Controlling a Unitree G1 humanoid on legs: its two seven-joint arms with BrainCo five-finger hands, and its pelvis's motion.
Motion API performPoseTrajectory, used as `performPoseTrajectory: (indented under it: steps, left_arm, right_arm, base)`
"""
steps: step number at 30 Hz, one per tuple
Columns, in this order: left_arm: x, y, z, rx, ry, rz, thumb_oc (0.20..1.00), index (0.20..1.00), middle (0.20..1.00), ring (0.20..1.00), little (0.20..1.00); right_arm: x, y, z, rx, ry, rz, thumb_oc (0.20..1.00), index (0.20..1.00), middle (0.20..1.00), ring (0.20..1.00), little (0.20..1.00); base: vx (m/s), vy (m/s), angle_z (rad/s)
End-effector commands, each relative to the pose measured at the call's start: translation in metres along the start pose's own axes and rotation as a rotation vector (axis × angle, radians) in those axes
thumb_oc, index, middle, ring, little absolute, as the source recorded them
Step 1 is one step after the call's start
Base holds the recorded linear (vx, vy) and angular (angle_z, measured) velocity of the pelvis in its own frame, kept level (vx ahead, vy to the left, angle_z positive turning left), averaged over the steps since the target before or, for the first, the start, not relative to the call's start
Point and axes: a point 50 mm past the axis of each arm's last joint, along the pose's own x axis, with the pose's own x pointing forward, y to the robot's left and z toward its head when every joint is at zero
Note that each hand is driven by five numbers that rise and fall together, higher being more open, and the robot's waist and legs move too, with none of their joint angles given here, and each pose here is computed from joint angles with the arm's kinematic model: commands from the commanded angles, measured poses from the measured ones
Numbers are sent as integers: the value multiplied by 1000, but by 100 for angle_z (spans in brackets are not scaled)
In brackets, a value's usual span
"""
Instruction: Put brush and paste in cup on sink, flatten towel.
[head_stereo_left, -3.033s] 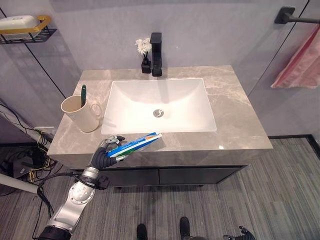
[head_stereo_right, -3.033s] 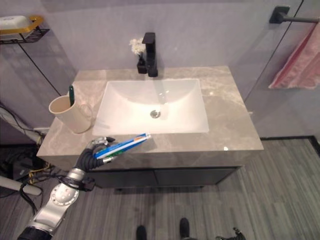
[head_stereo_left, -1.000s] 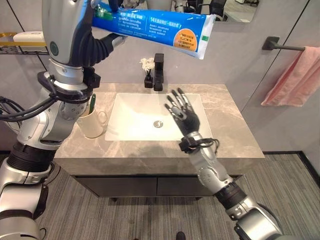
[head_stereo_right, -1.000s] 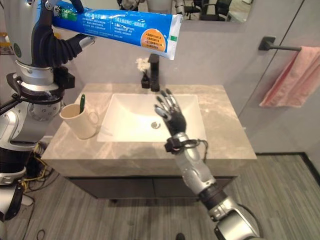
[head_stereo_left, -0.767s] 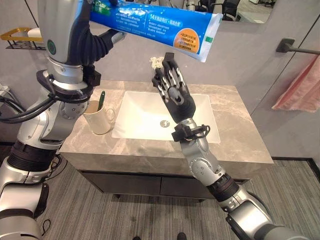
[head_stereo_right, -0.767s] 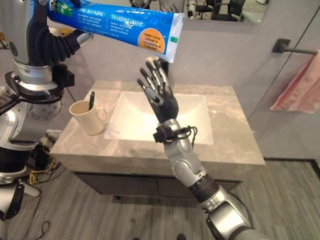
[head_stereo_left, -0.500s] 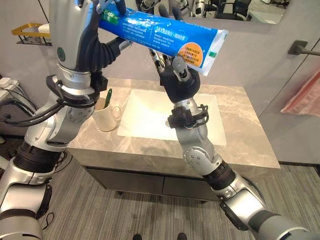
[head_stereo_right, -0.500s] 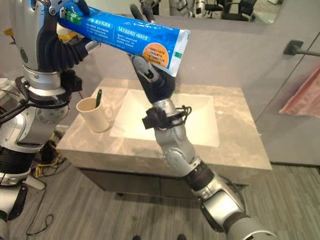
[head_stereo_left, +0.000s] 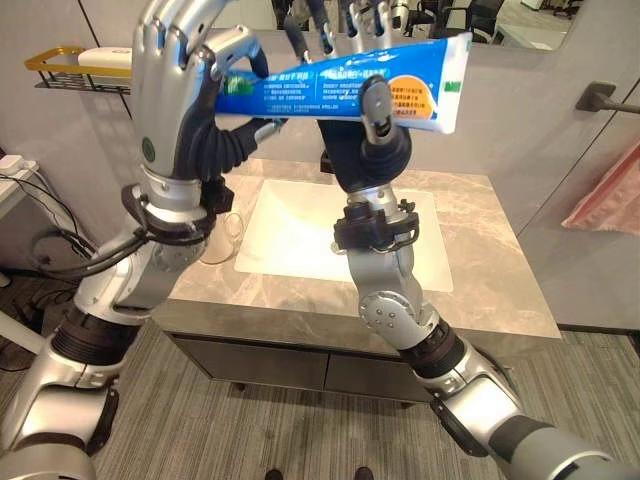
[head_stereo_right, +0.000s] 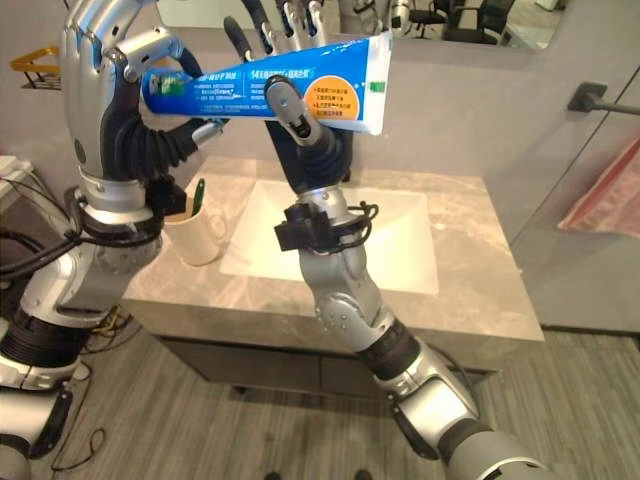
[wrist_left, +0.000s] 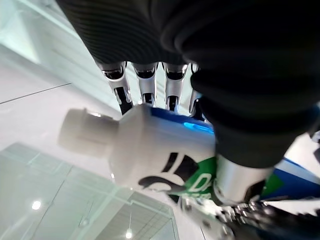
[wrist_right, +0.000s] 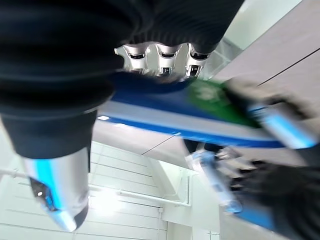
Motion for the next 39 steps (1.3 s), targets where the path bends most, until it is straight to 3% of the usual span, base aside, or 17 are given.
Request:
performPoseTrajectory:
  steps: [1, 4, 7, 8, 9, 13, 14, 16, 26, 27, 28, 29, 36, 38, 39]
  left_arm:
    - [6, 10, 0, -53, 14, 63, 200, 200, 200, 200, 200]
    - [-4, 7, 2, -106, 62, 58, 200, 200, 200, 200, 200]
    - [-10, 6, 3, -129, 95, 59, 200, 200, 200, 200, 200]
    - [-12, 5, 4, -142, 103, 55, 200, 200, 200, 200, 200]
    - [-12, 3, 5, -155, 107, 56, 200, 200, 200, 200, 200]
    - [-11, 2, 6, -169, 108, 55, 200, 200, 200, 200, 200]
    - [-10, 1, 7, -180, 106, 57, 200, 200, 200, 200, 200]
    - [-10, 0, 7, -182, 109, 58, 200, 200, 200, 200, 200]
    - [-9, -3, 12, -262, 148, 76, 200, 200, 200, 200, 200]
    - [-9, -3, 12, -263, 148, 76, 354, 354, 354, 354, 354]
    - [-13, -2, 11, -273, 171, 74, 721, 721, 721, 721, 721]
    - [-15, -2, 11, -280, 182, 80, 1000, 1000, 1000, 1000, 1000]
    - [-41, 11, 21, -370, 237, 71, 1000, 1000, 1000, 1000, 1000]
    - [-54, 14, 25, -435, 286, 67, 1000, 1000, 1000, 1000, 1000]
    - [-73, 9, 33, -590, 390, 63, 1000, 1000, 1000, 1000, 1000]
  right_arm:
    - [21, 20, 27, 20, -192, 65, 1000, 1000, 1000, 1000, 1000]
    - [19, 22, 30, 12, -201, 64, 1000, 1000, 1000, 1000, 1000]
    - [18, 21, 28, 19, -196, 54, 884, 884, 884, 884, 884]
    - [16, 20, 27, 23, -189, 48, 802, 802, 802, 802, 802]
    - [15, 19, 25, 25, -181, 41, 664, 664, 664, 664, 664]
    - [14, 19, 24, 23, -168, 37, 511, 511, 511, 511, 511]
    - [13, 17, 21, 19, -155, 32, 310, 310, 310, 310, 310]
    - [11, 16, 20, 24, -147, 22, 200, 200, 200, 200, 200]
    - [7, -5, 16, -31, -146, -133, 200, 200, 200, 200, 200]
    - [7, -5, 16, -31, -147, -134, 200, 200, 200, 200, 200]
    - [8, -10, 17, -59, -153, -163, 200, 200, 200, 200, 200]
    - [9, -12, 18, -69, -158, -178, 200, 200, 200, 200, 200]
    - [24, -33, 36, -202, -232, -280, 200, 200, 200, 200, 200]
    - [33, -36, 46, -256, -266, -283, 200, 200, 200, 200, 200]
    - [45, -34, 55, -300, -301, -279, 200, 200, 200, 200, 200]
  base:
    - [0, 0, 0]
    - [0, 0, 0]
    - [0, 0, 0]
    - [0, 0, 0]
    - [0, 0, 0]
    - [0, 0, 0]
    - [0, 0, 0]
    - [0, 0, 0]
    - [0, 1, 0]
    - [1, 13, 11]
    - [-1, 12, 22]
    - [-3, 9, 20]
    - [7, 3, 17]
    - [10, -13, 35]
    - [16, -20, 59]
